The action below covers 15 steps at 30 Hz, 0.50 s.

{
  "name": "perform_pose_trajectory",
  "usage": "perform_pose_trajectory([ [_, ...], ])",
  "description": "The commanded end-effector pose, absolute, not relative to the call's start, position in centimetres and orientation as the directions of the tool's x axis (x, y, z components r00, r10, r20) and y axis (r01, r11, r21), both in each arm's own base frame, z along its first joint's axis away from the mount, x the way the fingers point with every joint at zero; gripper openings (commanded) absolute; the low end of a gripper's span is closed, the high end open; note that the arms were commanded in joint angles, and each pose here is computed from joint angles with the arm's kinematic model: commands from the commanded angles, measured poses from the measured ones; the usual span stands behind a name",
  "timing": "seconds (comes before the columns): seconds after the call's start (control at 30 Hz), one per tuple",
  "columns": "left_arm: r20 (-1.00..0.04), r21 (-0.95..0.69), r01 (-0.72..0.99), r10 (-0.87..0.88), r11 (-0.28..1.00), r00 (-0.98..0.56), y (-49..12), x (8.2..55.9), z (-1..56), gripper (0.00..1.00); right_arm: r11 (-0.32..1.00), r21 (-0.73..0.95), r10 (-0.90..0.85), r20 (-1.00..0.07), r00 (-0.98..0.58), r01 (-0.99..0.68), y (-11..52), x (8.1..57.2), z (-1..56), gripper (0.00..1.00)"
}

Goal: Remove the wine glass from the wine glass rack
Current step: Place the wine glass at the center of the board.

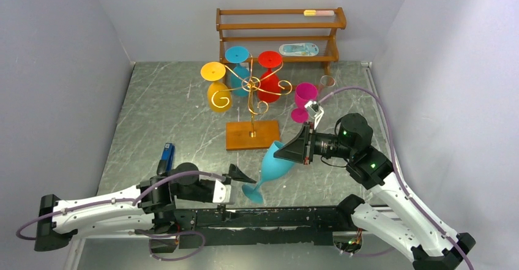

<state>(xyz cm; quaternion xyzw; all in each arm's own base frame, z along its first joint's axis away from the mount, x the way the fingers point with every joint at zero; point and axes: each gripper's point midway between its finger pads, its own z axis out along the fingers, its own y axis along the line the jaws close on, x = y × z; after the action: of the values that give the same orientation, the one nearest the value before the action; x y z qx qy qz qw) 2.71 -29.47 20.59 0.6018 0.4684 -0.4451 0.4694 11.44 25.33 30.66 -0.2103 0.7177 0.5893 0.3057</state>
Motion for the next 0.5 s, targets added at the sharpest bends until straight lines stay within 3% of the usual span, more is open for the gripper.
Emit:
perform_pose_trajectory([
  [0.0, -0.995, 0.1, 0.993, 0.035, 0.064, 0.097, -28.9, 4.9, 23.4, 0.97, 0.312, 0.748, 0.163, -0.649, -0.743, -0.585, 24.8, 13.3, 30.4, 0.0],
  [0.13, -0.999, 0.011, 0.974, -0.044, 0.226, 0.021, -27.5, 7.0, 24.8, 0.97, 0.376, 0.749, 0.201, -0.64, -0.741, -0.545, 24.3, 14.2, 30.4, 0.0],
  [0.33, -0.996, 0.076, 0.97, -0.017, 0.231, 0.082, -27.2, 7.3, 24.8, 0.97, 0.511, 0.671, 0.274, -0.72, -0.638, -0.537, 21.8, 15.9, 29.9, 0.0],
  [0.47, -0.996, 0.085, 0.963, -0.008, 0.255, 0.09, -27.4, 7.8, 25.4, 0.97, 0.557, 0.664, 0.278, -0.715, -0.642, -0.499, 21.2, 16.3, 29.4, 0.0],
])
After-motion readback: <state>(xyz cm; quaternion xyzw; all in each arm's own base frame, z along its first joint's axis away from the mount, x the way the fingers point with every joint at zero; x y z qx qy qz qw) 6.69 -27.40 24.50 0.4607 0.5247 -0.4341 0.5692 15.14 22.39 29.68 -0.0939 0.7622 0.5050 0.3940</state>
